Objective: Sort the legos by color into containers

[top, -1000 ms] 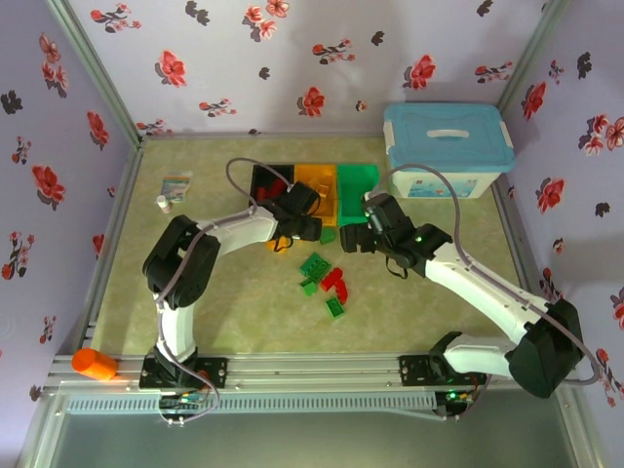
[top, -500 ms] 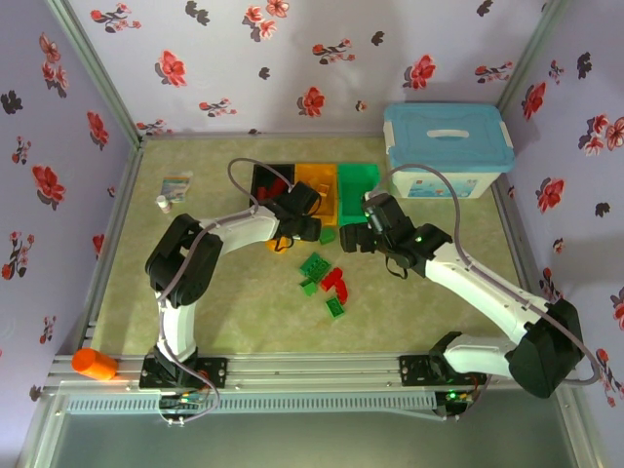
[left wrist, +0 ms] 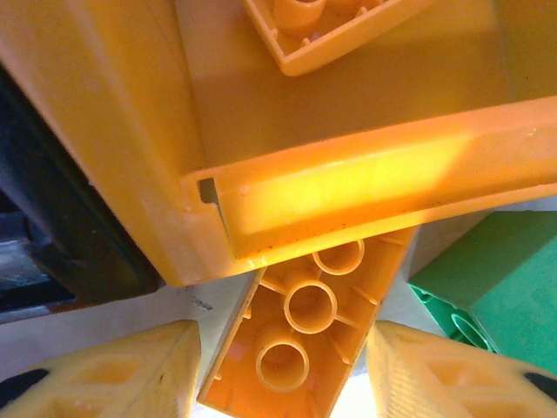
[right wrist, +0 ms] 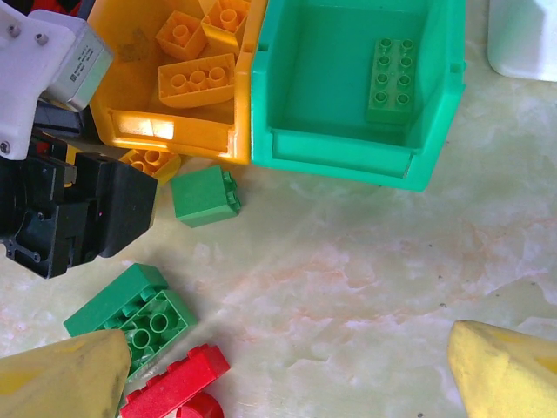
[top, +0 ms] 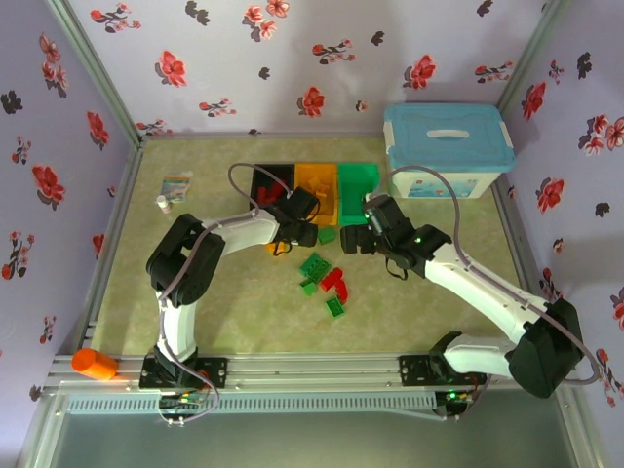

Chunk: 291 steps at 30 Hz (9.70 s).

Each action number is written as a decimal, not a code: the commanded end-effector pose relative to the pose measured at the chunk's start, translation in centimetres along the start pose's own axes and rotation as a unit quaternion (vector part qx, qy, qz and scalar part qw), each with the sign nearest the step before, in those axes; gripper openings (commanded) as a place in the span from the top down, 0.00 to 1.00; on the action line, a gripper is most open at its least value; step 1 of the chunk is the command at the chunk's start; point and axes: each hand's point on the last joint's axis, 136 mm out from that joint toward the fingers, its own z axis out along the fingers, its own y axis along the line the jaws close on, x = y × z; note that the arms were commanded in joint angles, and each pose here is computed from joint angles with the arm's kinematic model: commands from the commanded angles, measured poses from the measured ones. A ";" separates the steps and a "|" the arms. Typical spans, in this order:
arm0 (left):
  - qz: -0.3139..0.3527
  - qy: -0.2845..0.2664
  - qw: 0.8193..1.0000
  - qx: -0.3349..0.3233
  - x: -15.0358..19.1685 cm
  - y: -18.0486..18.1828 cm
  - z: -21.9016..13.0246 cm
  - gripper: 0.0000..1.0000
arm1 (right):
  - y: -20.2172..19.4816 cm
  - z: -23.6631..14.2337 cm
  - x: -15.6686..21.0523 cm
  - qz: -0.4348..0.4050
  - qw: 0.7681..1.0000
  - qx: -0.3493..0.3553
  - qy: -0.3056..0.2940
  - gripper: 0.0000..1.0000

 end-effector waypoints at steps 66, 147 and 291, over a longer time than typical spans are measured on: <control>-0.093 -0.104 0.990 0.005 0.7 5.5 -11.8 0.22 | 6.8 4.8 5.1 -0.056 0.991 -0.054 0.105 0.02; -0.178 -0.156 0.971 0.022 8.5 11.7 -15.2 0.23 | -3.0 10.7 -12.5 -0.043 0.991 0.093 0.086 0.01; -0.037 -0.185 0.981 0.053 -1.3 2.6 -16.4 0.16 | 9.1 4.4 19.0 -0.089 0.968 -0.024 0.234 0.75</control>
